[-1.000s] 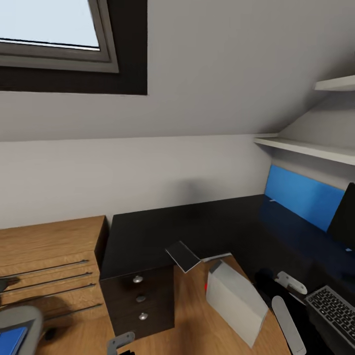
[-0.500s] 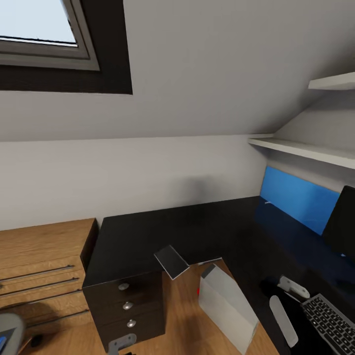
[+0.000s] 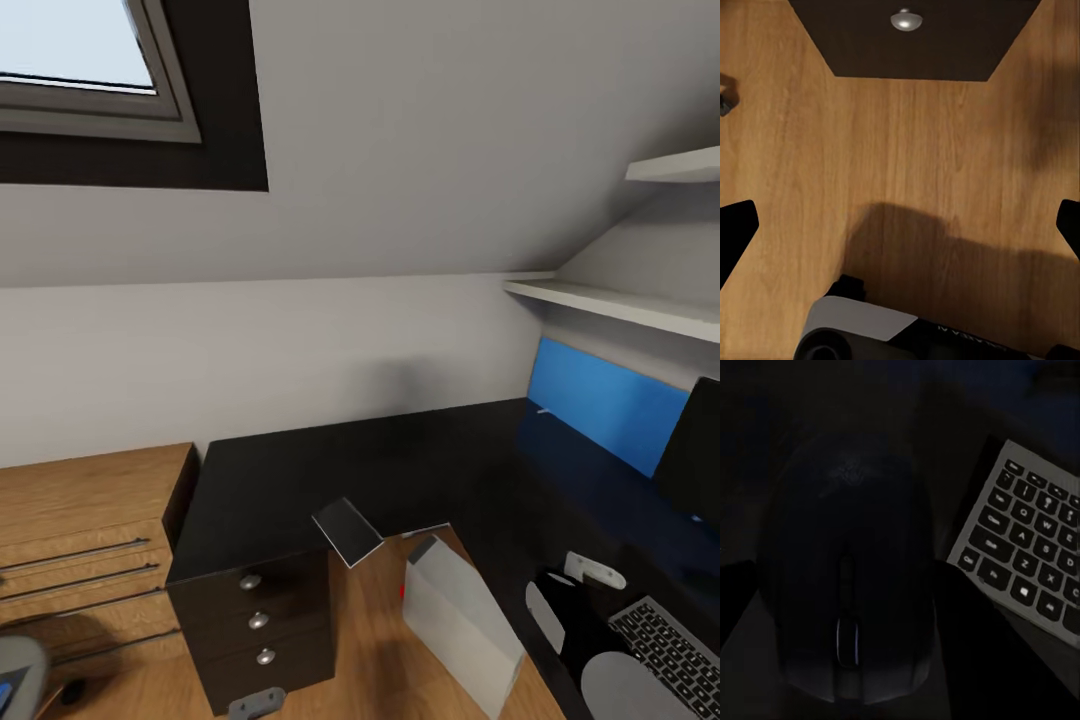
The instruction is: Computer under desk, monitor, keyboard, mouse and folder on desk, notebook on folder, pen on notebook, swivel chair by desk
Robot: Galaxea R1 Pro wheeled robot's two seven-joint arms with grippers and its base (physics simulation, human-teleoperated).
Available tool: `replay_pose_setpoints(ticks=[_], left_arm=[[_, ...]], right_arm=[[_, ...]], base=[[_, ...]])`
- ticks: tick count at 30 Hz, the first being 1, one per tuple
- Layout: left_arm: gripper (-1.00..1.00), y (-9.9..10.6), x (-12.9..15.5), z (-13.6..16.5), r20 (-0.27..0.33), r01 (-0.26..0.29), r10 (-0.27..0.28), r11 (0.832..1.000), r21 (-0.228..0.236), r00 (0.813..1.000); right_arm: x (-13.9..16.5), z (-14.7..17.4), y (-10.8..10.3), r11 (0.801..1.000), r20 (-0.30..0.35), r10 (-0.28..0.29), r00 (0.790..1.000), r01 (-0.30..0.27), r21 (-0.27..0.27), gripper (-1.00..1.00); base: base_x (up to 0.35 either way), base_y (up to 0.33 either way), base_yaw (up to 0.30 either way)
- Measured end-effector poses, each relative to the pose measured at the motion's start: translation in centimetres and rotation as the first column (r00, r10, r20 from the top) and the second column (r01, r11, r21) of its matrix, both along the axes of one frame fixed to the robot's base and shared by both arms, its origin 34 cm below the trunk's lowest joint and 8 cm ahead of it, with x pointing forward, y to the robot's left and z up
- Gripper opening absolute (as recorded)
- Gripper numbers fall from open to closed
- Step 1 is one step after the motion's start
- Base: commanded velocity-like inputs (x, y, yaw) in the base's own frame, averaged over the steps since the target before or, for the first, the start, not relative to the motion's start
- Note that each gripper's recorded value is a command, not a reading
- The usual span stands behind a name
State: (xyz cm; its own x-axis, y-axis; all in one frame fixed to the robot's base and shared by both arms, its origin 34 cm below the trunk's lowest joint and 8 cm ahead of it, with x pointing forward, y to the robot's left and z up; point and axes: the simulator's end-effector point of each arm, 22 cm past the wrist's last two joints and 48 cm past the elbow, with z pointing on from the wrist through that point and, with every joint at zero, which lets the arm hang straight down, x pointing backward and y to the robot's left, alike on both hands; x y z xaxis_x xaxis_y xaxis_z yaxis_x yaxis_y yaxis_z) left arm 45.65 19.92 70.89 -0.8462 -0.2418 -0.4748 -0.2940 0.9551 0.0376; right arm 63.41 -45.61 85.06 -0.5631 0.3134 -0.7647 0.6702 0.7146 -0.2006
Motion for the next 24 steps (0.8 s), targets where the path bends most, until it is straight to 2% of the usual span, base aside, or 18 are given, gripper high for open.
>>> replay_pose_setpoints(ticks=[6, 11, 14, 19, 24], left_arm=[[1.0, -0.3, -0.1, 0.0, -0.002, 0.003, -0.003, 1.0, -0.002, 1.0], [1.0, -0.4, -0.1, 0.0, -0.002, 0.004, -0.004, 1.0, -0.003, 1.0], [1.0, -0.5, -0.2, 0.0, -0.002, 0.005, -0.005, 1.0, -0.003, 1.0], [1.0, -0.7, -0.3, -0.1, -0.004, 0.02, -0.02, 1.0, 0.0, 1.0], [1.0, -0.8, -0.1, 0.1, 0.004, 0.027, -0.027, 1.0, 0.0, 1.0]], right_arm=[[0.7, 0.0, -0.3, 0.999, -0.011, 0.012, 1.0, -0.013, -0.047, -1.0], [0.5, 0.1, -1.1, 0.998, -0.012, 0.006, 1.0, -0.007, -0.06, -1.0], [0.2, 0.3, -2.3, 0.997, -0.014, -0.005, 1.0, 0.004, -0.072, -1.0], [-0.9, 0.6, -5.6, 0.995, -0.024, -0.041, 0.999, 0.039, -0.097, -1.0], [-1.2, 1.0, -7.5, 0.993, -0.006, -0.096, 0.995, 0.095, -0.065, -1.0]], base=[[0.239, 0.0, 0.0], [0.314, 0.0, 0.0], [0.309, -0.006, 0.0], [0.183, -0.063, 0.0], [0.044, -0.02, 0.0]])
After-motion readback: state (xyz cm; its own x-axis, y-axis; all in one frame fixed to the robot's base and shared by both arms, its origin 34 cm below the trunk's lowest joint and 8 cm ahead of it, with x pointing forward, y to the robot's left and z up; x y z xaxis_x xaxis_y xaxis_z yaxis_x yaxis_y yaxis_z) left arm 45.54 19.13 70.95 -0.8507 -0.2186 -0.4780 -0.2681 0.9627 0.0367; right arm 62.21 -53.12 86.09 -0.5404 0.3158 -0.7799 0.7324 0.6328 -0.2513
